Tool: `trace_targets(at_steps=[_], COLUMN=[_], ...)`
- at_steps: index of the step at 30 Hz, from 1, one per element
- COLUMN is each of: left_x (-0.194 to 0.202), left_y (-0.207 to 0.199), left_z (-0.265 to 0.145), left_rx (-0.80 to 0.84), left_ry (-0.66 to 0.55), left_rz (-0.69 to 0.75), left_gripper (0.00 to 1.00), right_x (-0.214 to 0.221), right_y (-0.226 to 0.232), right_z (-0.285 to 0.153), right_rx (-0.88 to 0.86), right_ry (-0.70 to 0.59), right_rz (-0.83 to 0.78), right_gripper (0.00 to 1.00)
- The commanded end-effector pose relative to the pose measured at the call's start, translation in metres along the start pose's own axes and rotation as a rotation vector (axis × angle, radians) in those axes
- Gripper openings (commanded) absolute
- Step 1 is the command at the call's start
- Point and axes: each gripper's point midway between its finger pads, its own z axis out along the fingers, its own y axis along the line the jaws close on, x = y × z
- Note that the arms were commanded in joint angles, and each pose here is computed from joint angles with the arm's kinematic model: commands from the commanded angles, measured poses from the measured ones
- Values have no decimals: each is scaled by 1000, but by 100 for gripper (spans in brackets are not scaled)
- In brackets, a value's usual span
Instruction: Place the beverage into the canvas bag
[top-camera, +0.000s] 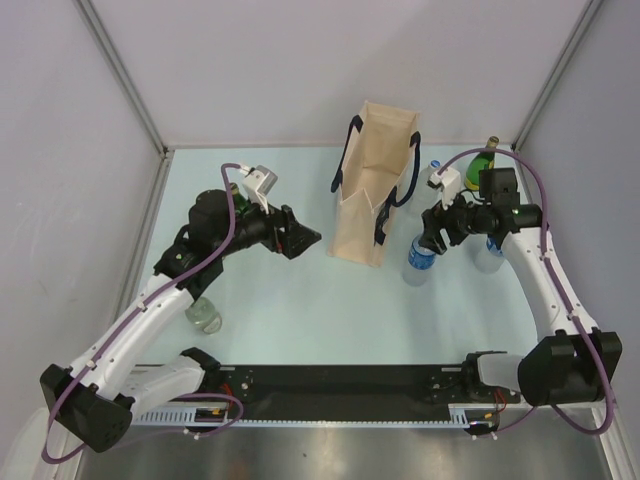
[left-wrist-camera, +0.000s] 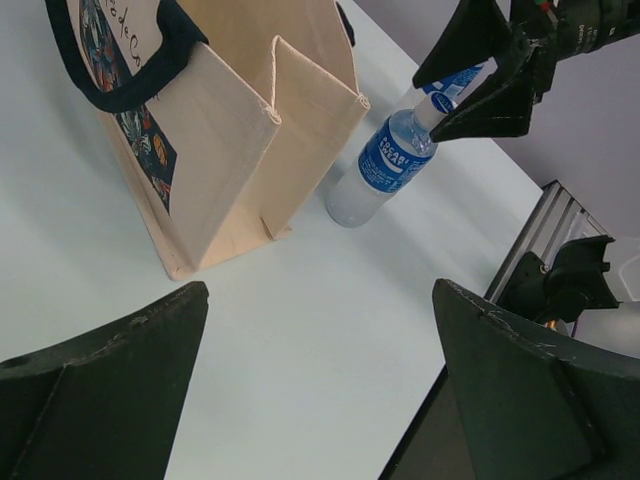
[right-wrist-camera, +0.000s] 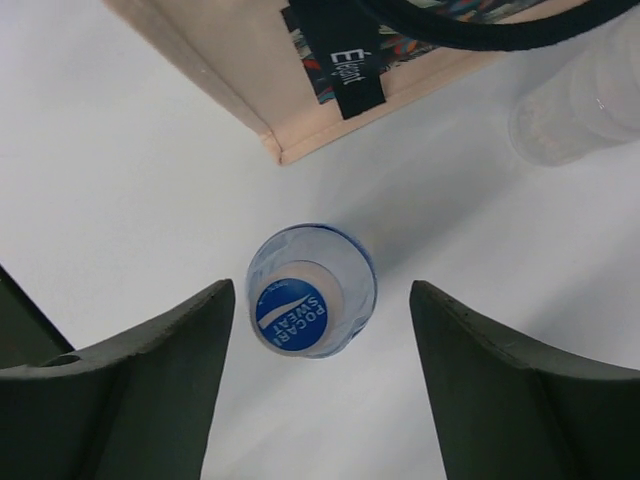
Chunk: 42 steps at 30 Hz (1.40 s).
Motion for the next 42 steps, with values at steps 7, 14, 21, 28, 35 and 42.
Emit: trace_targets(at_steps=[7,14,21,28,35,42], left_x=[-13,-10,-15,-22,-32,-49], left_y=[-5,-3,-2,0,-1,-1], left_z=[-2,-1,2,8,10,15], left_rx=[4,2,-11,-16,-24,-39], left_ry=[-54,-48,-54,-66,-91,-127], left_rz=[12,5,-14,-41,-67,-117], left_gripper=[100,100,100,100,100,100], right_x=[1,5,8,6,10,-5], right_y=[-11,-4,0,2,7,13], right_z=[12,12,7,4,4,-7], right_rx=[39,18,15,20,-2,-9], right_ry=[15,30,43,34,40,1], right_rz=[62,44,39,39,45,20], right_gripper=[67,53,36,50,45,0])
